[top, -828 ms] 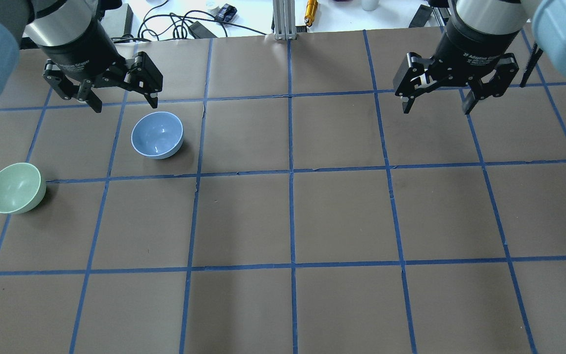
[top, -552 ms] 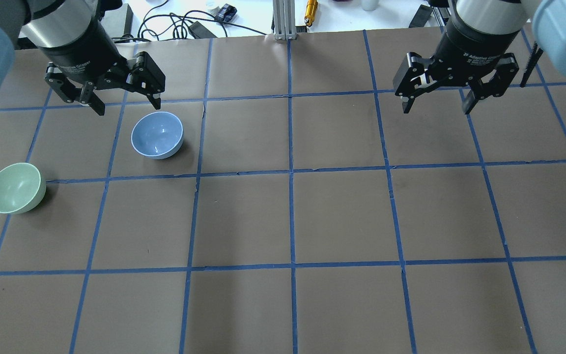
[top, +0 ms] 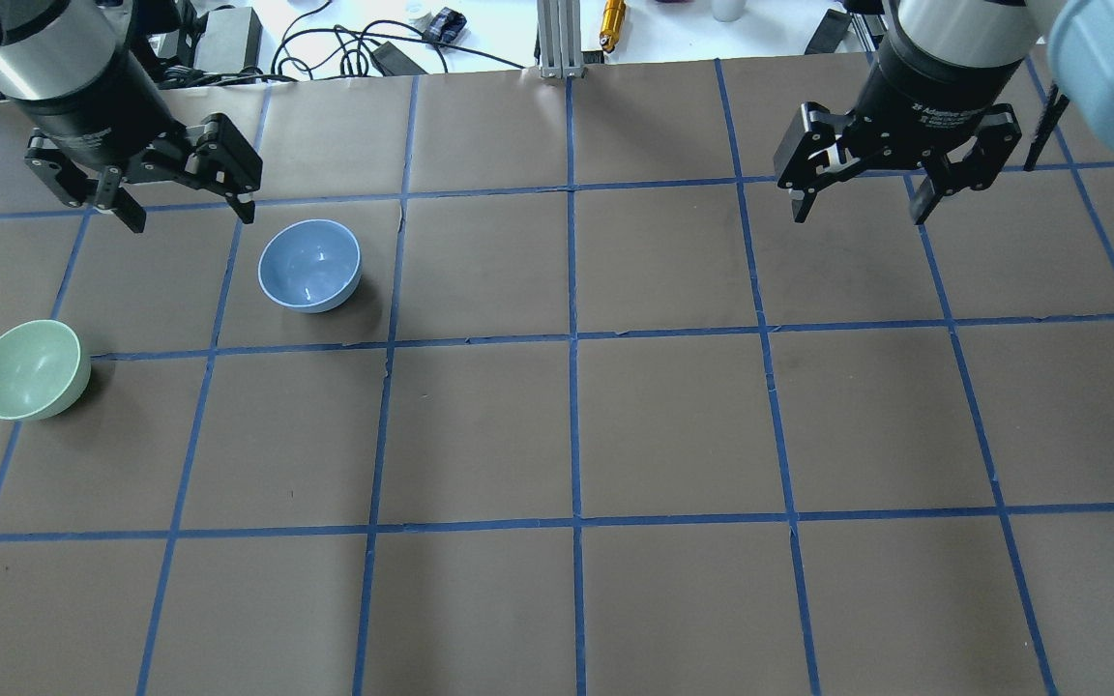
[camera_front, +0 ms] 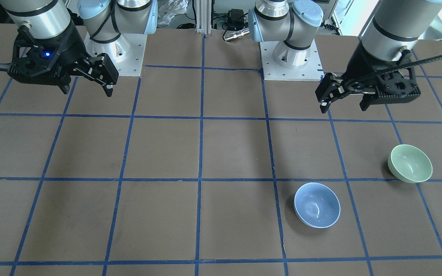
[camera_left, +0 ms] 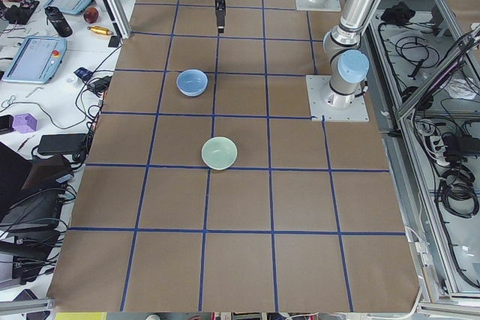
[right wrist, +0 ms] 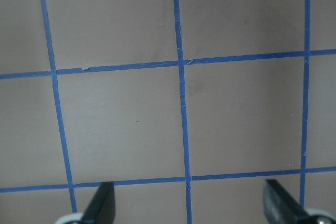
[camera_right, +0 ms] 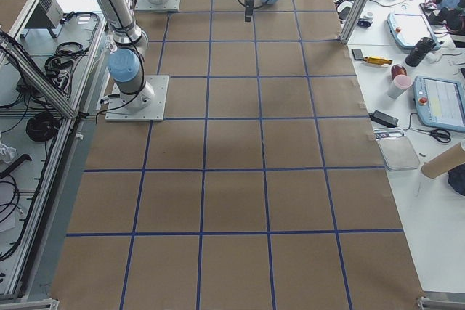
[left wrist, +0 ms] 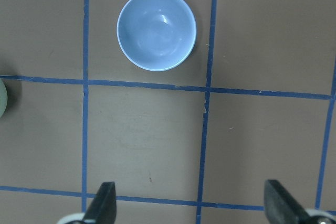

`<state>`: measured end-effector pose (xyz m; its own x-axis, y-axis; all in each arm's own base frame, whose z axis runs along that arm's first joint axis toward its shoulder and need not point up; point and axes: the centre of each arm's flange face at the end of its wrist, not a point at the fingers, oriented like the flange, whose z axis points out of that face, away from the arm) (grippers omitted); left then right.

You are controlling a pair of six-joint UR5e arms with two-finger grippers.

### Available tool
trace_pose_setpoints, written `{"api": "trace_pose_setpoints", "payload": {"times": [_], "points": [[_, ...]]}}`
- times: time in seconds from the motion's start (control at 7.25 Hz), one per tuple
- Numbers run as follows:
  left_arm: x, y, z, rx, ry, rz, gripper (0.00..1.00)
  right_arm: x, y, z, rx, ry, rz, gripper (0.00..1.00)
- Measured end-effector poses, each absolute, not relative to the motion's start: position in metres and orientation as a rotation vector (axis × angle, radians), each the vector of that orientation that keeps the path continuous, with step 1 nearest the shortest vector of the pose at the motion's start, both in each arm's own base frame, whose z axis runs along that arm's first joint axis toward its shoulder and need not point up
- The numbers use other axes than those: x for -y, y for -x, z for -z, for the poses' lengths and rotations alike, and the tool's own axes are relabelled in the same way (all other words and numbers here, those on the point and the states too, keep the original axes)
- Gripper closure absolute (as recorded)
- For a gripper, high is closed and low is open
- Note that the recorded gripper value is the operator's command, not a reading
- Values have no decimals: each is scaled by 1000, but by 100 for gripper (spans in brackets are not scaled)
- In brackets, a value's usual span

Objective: Stack green bowl on blue bowl
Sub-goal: 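Move the left gripper toward the pale green bowl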

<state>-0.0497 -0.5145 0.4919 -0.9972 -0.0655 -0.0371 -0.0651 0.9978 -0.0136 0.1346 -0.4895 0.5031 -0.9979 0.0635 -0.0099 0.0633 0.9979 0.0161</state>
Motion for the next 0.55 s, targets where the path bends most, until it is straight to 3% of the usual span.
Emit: {"api": "trace_pose_setpoints", "payload": {"times": [0.55], "points": [[517,-96,-444,-3135,49,-104,0,490,-135,-503,-3130,-99,-25,0]]}}
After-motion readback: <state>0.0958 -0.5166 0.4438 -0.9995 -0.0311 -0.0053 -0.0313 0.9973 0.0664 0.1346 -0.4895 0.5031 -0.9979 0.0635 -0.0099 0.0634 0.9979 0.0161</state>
